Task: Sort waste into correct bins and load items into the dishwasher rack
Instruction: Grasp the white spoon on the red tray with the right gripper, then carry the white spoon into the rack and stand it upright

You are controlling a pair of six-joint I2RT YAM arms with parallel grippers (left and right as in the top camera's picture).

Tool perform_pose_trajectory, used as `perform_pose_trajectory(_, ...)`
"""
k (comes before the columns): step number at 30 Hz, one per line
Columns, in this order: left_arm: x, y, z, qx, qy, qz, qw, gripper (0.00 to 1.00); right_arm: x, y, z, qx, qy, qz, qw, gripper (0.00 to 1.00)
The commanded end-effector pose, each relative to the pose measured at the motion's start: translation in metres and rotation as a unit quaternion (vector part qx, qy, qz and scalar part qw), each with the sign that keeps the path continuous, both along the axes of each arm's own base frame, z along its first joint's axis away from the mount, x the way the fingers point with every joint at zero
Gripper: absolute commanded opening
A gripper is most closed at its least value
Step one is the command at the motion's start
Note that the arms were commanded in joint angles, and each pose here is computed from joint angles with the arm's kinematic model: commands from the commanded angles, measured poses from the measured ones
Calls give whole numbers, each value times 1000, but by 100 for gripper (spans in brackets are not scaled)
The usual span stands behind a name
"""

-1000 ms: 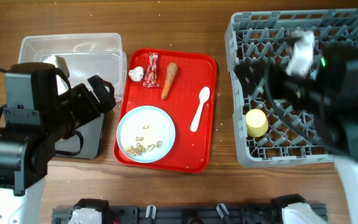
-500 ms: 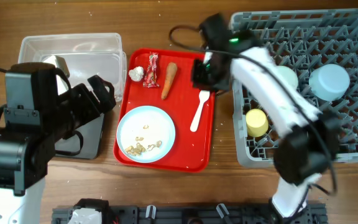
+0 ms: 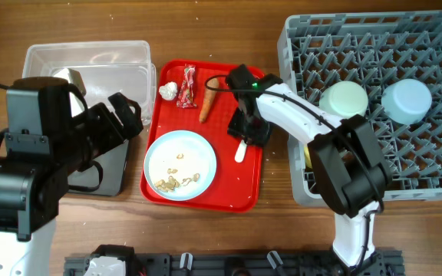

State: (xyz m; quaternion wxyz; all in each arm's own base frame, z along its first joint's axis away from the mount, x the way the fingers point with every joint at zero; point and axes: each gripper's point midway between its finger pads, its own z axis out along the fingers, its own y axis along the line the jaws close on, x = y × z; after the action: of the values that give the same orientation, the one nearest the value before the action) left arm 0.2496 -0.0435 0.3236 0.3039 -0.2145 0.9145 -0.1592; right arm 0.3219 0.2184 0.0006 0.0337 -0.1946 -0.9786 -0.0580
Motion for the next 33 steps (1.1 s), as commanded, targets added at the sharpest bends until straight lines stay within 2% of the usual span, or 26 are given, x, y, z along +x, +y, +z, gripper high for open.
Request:
perform_pose_trajectory(1, 1, 2, 2, 1, -4, 4, 1000, 100, -3, -2, -10, -1, 0, 12, 1000, 30)
perform_pose_trajectory(2, 1, 2, 2, 1, -4, 4, 1000, 100, -3, -3, -10, -3, -2, 16, 1000, 21)
perform_pose_trajectory(3, 1, 2, 2, 1, -4, 4, 1000, 100, -1, -5, -10, -7, -7, 22, 1000, 15)
perform_pose_trajectory(5, 1, 2, 2, 1, -4, 4, 1000, 100, 4, -10, -5, -14, -14, 28, 999, 11)
perform_pose_trajectory(9, 1, 2, 2, 1, -4, 4, 1000, 100, 16, -21, 21, -17, -43, 40, 998, 6)
perform_pose_trajectory(13, 1, 2, 2, 1, -4, 4, 1000, 100, 33, -30, 81, -23, -139, 83, 987, 5)
perform_pose_trajectory(17, 1, 2, 2, 1, -4, 4, 1000, 100, 43, -45, 161, -16, -253, 123, 959, 6)
perform_pose_trajectory(21, 1, 2, 2, 1, -4, 4, 1000, 100, 56, -100, 214, -75, -333, 177, 923, 4)
perform_pose_trajectory(24, 1, 2, 2, 1, -4, 4, 1000, 100, 74, -130, 211, -113, -339, 218, 908, 4)
perform_pose_trajectory(27, 1, 2, 2, 1, -4, 4, 1000, 100, 92, -141, 185, -134, -329, 261, 898, 4)
perform_pose_trajectory(33, 1, 2, 2, 1, -4, 4, 1000, 100, 106, -139, 126, -141, -272, 292, 906, 4)
